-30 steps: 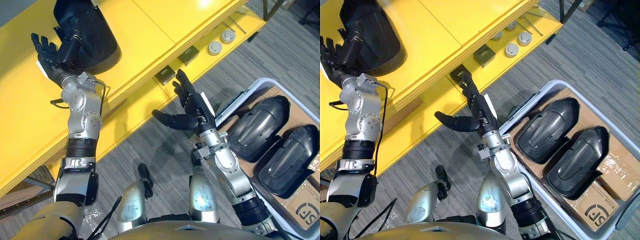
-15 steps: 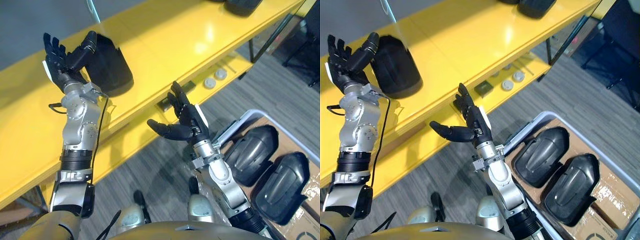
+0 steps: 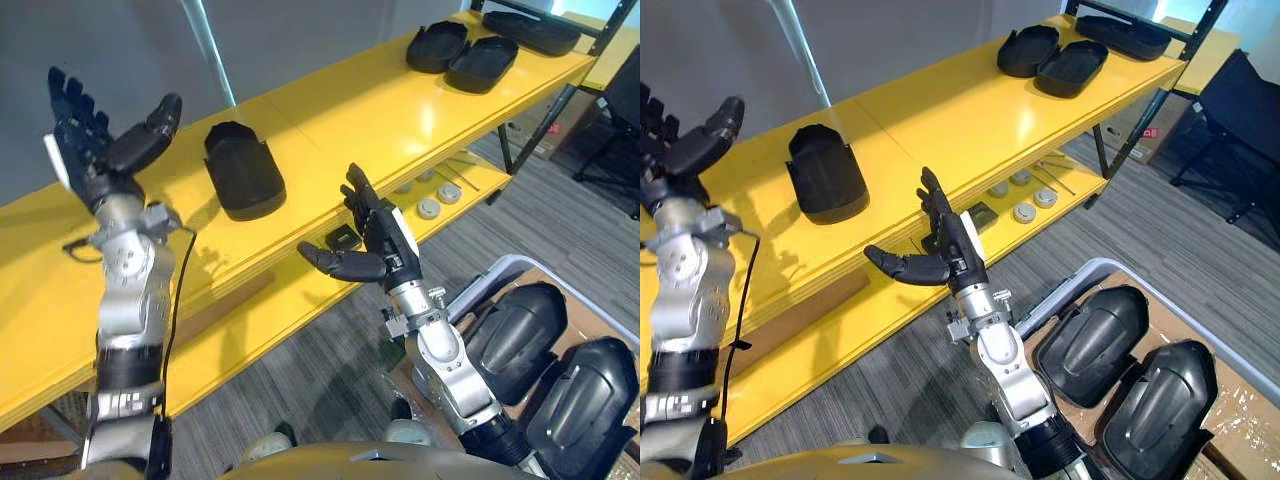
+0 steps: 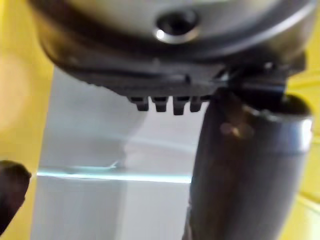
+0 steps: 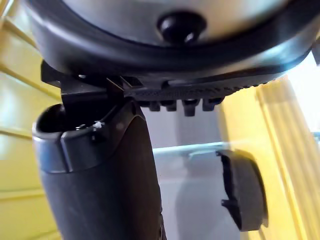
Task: Walk over and take three plastic housings, then place them on the shelf
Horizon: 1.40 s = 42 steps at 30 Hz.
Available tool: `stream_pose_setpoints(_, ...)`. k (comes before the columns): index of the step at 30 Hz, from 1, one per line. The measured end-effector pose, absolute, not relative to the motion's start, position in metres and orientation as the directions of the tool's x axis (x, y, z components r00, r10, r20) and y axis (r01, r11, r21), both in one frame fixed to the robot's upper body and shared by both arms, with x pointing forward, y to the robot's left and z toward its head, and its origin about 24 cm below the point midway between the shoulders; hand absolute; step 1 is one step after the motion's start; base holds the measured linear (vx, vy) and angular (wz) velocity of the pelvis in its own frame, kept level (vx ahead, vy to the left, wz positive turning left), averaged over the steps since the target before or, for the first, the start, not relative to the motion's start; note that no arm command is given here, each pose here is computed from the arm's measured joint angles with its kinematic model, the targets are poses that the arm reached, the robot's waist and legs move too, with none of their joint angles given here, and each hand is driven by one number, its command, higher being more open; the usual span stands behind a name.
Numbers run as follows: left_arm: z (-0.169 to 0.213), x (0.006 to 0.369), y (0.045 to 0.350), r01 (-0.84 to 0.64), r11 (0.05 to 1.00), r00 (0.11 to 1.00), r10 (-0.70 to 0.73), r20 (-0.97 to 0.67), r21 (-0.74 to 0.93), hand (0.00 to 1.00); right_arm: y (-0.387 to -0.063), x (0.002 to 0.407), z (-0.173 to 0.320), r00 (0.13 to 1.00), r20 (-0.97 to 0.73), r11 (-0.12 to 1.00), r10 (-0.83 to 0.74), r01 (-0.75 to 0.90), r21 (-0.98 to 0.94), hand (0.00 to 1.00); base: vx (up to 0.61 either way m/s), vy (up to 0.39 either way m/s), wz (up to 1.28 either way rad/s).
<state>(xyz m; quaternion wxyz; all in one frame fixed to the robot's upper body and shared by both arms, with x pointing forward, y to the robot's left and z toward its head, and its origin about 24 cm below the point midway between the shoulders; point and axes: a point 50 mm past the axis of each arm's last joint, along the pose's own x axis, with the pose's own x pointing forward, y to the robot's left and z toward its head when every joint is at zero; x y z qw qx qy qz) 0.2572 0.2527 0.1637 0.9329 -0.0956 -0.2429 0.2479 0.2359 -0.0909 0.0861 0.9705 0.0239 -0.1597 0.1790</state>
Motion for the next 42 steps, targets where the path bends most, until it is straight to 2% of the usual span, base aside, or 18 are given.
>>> stream_pose_setpoints(4, 0.143, 0.211, 0.234, -0.368, 0.841, 0.755, 0.519, 0.402, -0.396, 1.00, -0.083, 0.243, 0.096, 0.853, 0.338, 0.912, 0.398, -0.408, -0.044, 1.00, -0.01, -0.020, 0.33)
stream_pose_setpoints(7, 0.138, 0.191, 0.227, -0.342, 0.835, 0.751, 0.518, 0.408, -0.430, 1.00, -0.069, 0.248, 0.103, 0.815, 0.341, 0.877, 0.469, -0.475, -0.072, 1.00, -0.04, -0.029, 0.39)
stream_pose_setpoints(12, 0.129, 0.182, 0.217, -0.285, 0.855, 0.782, 0.469, 0.410, -0.433, 1.00, -0.032, 0.256, 0.102, 0.754, 0.308, 0.805, 0.580, -0.588, -0.076, 1.00, -0.05, -0.024, 0.36)
stream_pose_setpoints(17, 0.121, 0.179, 0.200, -0.181, 0.892, 0.837, 0.361, 0.412, -0.414, 1.00, -0.007, 0.267, 0.090, 0.771, 0.219, 0.796, 0.599, -0.602, -0.057, 1.00, -0.06, -0.016, 0.32)
stream_pose_setpoints(26, 0.124, 0.182, 0.178, -0.017, 0.914, 0.860, 0.220, 0.461, -0.405, 1.00, 0.002, 0.297, 0.071, 0.883, 0.066, 0.883, 0.465, -0.456, -0.112, 1.00, -0.02, -0.006, 0.11)
stream_pose_setpoints(31, 0.125, 0.184, 0.170, 0.030, 0.907, 0.865, 0.188, 0.466, -0.421, 1.00, -0.012, 0.316, 0.069, 0.968, 0.033, 0.959, 0.248, -0.241, -0.151, 1.00, 0.00, -0.004, 0.09)
stream_pose_setpoints(37, 0.125, 0.185, 0.161, 0.078, 0.896, 0.868, 0.155, 0.471, -0.438, 1.00, -0.020, 0.328, 0.087, 0.984, 0.111, 0.976, 0.143, -0.121, -0.183, 1.00, 0.00, 0.000, 0.00)
stream_pose_setpoints(42, 0.125, 0.186, 0.156, 0.113, 0.885, 0.872, 0.129, 0.471, -0.452, 1.00, -0.022, 0.329, 0.081, 0.988, 0.094, 0.968, 0.121, -0.097, -0.230, 1.00, 0.00, -0.001, 0.02)
